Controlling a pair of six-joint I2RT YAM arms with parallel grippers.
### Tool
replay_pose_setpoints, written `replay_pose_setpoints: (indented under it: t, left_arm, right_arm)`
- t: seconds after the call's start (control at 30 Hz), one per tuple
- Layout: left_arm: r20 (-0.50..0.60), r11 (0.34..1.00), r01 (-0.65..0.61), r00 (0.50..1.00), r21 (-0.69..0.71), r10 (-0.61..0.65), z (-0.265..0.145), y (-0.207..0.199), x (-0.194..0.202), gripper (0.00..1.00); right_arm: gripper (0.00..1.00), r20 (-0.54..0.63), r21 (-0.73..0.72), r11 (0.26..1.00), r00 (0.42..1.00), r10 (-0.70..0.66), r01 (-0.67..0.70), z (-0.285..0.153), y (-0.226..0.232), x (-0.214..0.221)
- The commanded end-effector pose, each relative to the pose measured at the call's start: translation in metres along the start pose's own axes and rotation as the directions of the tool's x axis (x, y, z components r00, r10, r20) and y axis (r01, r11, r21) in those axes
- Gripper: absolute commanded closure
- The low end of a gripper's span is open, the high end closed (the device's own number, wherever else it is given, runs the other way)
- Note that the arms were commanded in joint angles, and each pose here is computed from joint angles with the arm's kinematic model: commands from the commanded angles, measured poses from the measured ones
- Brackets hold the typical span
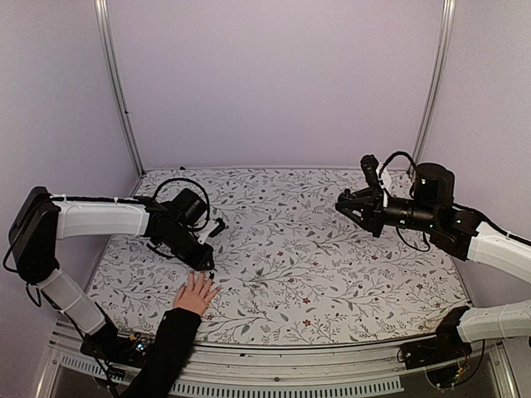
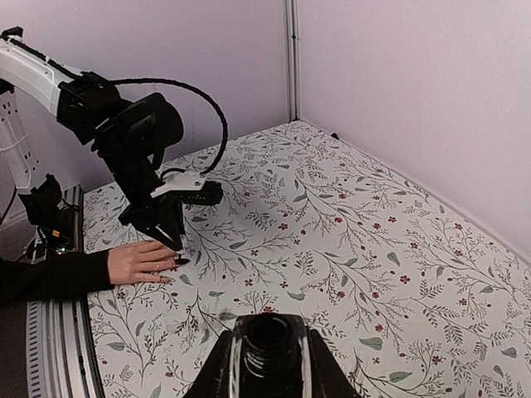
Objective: Paint the nails
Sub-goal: Paint the nail polish on the nail.
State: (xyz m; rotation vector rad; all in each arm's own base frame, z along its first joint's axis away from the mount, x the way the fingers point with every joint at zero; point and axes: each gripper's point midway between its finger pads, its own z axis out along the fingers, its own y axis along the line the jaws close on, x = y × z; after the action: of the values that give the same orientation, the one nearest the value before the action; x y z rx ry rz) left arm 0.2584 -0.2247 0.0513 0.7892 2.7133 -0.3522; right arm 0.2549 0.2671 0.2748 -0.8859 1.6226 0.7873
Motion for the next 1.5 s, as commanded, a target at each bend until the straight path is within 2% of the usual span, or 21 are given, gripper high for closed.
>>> replay_pose_setpoints:
  t: [0.0, 0.8, 1.47]
  left_arm:
    - [-0.023, 1.000, 0.000, 1.000, -0.019, -0.001, 0.004, 0.007, 0.005, 1.00]
    - [-0.010, 0.999, -0.008, 1.000, -0.035, 0.007, 0.007, 0.013, -0.006, 1.00]
    - [0.047, 0.999, -0.014, 0.999, -0.034, 0.015, -0.020, 0.008, -0.023, 1.00]
  right_arm:
    - [1.00, 0.028, 0.008, 1.000, 1.000, -0.011, 0.010, -0.004, 0.000, -0.007]
    - [1.00, 0.026, 0.016, 1.000, 1.000, -0.011, 0.011, -0.004, -0.002, -0.007]
    - [1.00, 0.028, 0.008, 1.000, 1.000, -0.012, 0.012, -0.004, 0.000, -0.007]
